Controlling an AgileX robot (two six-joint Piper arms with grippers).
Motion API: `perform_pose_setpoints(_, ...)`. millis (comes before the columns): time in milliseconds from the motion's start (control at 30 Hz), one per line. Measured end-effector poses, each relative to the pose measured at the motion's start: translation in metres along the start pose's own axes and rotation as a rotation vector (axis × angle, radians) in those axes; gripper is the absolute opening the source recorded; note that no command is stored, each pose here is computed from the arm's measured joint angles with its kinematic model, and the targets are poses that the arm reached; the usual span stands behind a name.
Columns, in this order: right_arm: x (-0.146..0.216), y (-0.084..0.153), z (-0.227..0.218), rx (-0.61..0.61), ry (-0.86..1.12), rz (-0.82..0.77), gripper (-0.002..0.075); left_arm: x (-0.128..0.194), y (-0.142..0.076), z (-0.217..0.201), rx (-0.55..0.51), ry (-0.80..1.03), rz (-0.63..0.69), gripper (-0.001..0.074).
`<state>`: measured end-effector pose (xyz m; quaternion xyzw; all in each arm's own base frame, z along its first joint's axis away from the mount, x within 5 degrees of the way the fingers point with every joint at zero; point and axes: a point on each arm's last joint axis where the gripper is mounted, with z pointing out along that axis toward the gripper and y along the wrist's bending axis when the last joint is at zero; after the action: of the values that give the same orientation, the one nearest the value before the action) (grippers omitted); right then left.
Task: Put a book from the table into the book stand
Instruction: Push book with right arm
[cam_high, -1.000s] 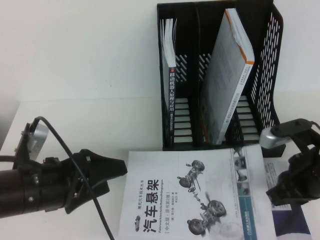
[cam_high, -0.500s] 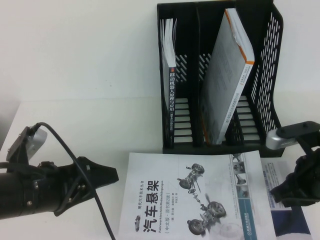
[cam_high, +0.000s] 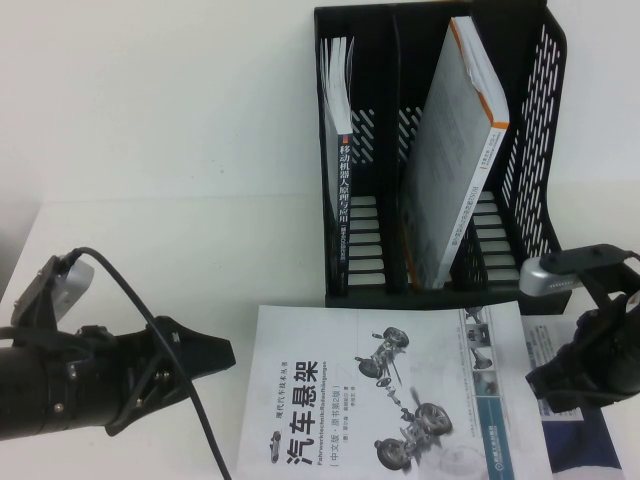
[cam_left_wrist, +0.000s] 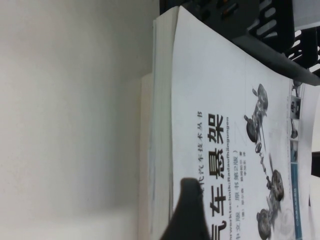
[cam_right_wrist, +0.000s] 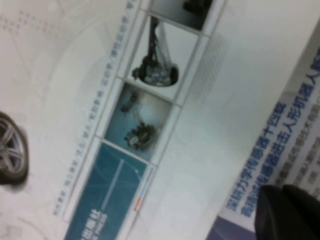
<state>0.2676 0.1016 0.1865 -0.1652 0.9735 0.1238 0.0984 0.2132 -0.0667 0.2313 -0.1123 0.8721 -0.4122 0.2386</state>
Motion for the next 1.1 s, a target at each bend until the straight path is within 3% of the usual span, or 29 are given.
perform_pose_setpoints(667,-0.016,0.004,0.011,-0.075,0.006,0.006,-0.0001,-0.002,0.001,0.000,-0.009,-0.022,-0.032,0.0540)
perform_pose_setpoints(1100,-0.026,0.018,0.019,-0.097,-0.025,-0.022,-0.0001,-0.022,0.033,-0.031,-0.010,-0.064,-0.142,0.0540)
